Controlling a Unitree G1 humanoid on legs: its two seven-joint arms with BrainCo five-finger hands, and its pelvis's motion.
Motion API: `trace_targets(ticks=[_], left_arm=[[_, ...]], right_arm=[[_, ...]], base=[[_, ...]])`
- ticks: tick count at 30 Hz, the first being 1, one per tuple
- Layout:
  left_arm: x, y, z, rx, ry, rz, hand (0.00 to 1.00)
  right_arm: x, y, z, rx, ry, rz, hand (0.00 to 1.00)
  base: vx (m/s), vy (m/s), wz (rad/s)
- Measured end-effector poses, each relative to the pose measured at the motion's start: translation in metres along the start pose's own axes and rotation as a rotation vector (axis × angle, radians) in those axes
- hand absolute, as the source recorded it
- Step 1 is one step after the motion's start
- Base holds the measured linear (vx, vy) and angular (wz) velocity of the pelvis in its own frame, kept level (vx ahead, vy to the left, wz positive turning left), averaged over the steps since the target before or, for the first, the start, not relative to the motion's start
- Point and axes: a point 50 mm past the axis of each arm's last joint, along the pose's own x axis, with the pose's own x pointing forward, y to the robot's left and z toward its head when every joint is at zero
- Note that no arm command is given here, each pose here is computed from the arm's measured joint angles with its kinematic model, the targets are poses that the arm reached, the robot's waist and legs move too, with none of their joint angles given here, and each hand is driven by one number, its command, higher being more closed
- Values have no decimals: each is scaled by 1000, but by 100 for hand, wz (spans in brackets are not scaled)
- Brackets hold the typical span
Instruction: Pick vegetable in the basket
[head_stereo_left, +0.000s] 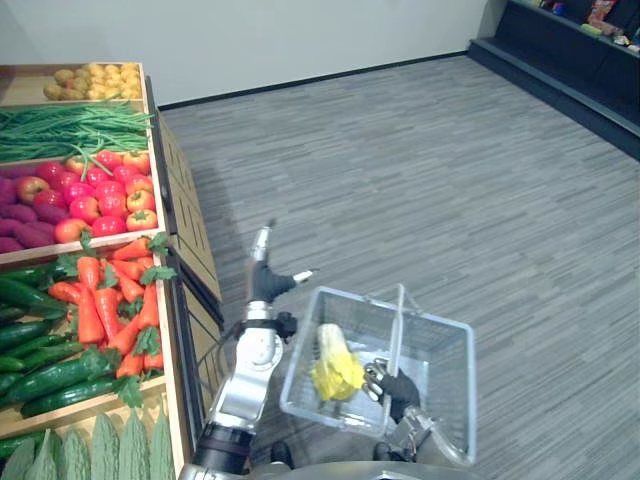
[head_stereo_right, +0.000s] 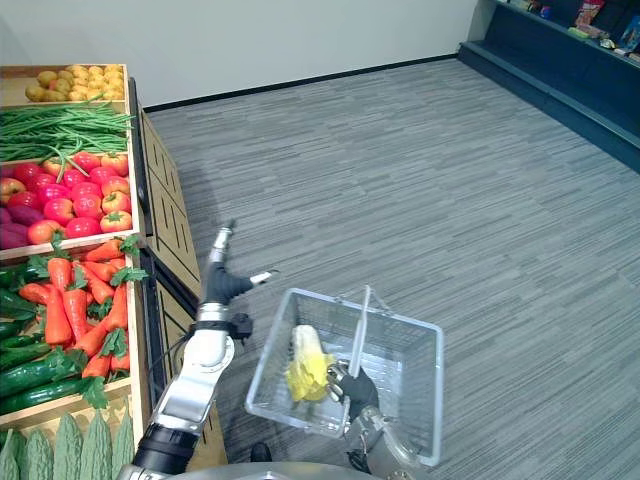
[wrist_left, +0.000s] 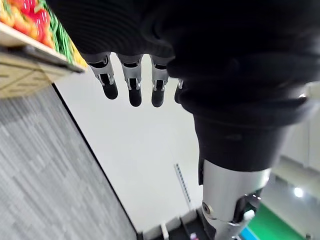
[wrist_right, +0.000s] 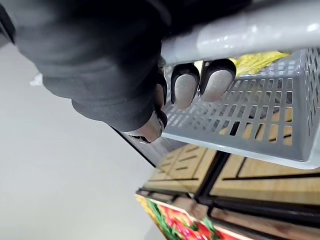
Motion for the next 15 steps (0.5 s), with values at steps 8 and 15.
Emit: trace_targets(ticks=[8,15], left_arm=[[-34,40,-28,-143,171,126,0],[-41,61,-19,-268,131,219,0]], right_arm=[[1,-33,37,-261,-123,-206,100],[0,-44,49,-439,-146,-323,100]], base=[[3,1,-2],[4,5,5]])
